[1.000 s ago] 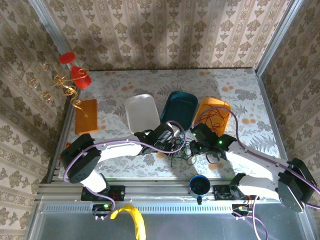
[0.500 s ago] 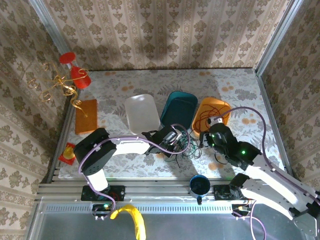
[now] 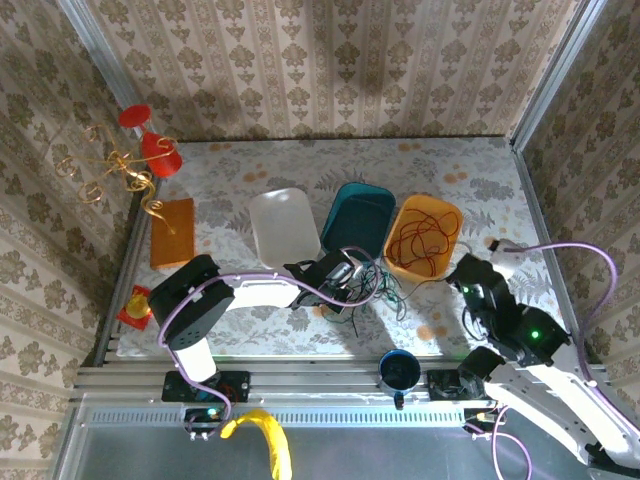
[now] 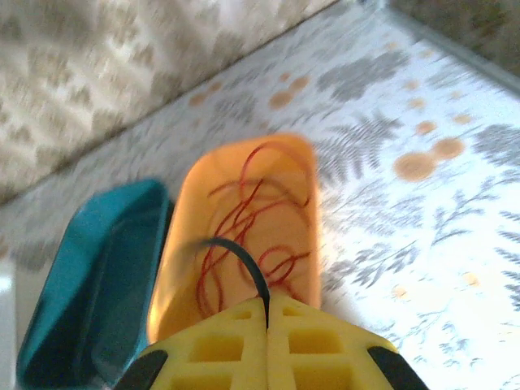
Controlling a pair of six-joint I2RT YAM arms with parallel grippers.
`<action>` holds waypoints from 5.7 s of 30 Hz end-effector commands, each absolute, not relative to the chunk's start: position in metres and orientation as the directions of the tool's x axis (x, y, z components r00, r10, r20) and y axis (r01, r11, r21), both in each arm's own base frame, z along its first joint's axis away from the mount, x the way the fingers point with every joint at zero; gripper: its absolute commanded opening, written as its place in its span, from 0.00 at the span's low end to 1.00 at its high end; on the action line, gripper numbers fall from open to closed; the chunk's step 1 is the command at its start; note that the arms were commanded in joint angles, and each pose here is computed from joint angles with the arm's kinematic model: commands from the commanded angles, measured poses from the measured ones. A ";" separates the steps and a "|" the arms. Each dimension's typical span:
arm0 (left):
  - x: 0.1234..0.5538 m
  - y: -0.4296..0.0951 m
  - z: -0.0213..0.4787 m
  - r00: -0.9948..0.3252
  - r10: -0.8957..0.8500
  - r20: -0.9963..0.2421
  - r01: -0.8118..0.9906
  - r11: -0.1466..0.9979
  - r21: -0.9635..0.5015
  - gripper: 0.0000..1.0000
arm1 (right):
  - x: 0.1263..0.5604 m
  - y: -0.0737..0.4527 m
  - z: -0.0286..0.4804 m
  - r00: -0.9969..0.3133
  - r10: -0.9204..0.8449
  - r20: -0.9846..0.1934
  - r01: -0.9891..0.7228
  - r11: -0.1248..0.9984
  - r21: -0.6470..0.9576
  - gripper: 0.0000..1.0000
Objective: Untangle the cables
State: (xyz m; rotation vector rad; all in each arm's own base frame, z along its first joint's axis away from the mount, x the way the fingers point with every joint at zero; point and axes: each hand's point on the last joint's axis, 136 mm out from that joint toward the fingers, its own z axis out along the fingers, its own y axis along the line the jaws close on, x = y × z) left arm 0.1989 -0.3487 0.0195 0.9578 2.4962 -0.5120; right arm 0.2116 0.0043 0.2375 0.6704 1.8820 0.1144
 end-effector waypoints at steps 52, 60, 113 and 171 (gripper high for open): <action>0.217 -0.275 0.048 -0.659 0.361 -0.659 0.503 0.864 -0.029 0.00 | 0.205 -0.103 0.307 -0.251 0.250 -0.935 0.677 0.736 0.015 0.02; 0.216 -0.290 0.057 -0.637 0.350 -0.687 0.540 0.838 -0.074 0.00 | 0.224 -0.053 0.373 -0.092 0.370 -0.924 0.398 0.865 0.306 0.03; 0.222 -0.292 0.074 -0.633 0.309 -0.710 0.510 0.856 -0.082 0.00 | 0.359 0.134 0.191 -0.721 0.088 -0.688 0.012 0.993 0.114 0.57; 0.226 -0.298 0.072 -0.636 0.321 -0.701 0.514 0.855 -0.074 0.00 | 0.243 0.064 0.172 -0.638 0.138 -0.758 0.210 0.978 0.001 0.00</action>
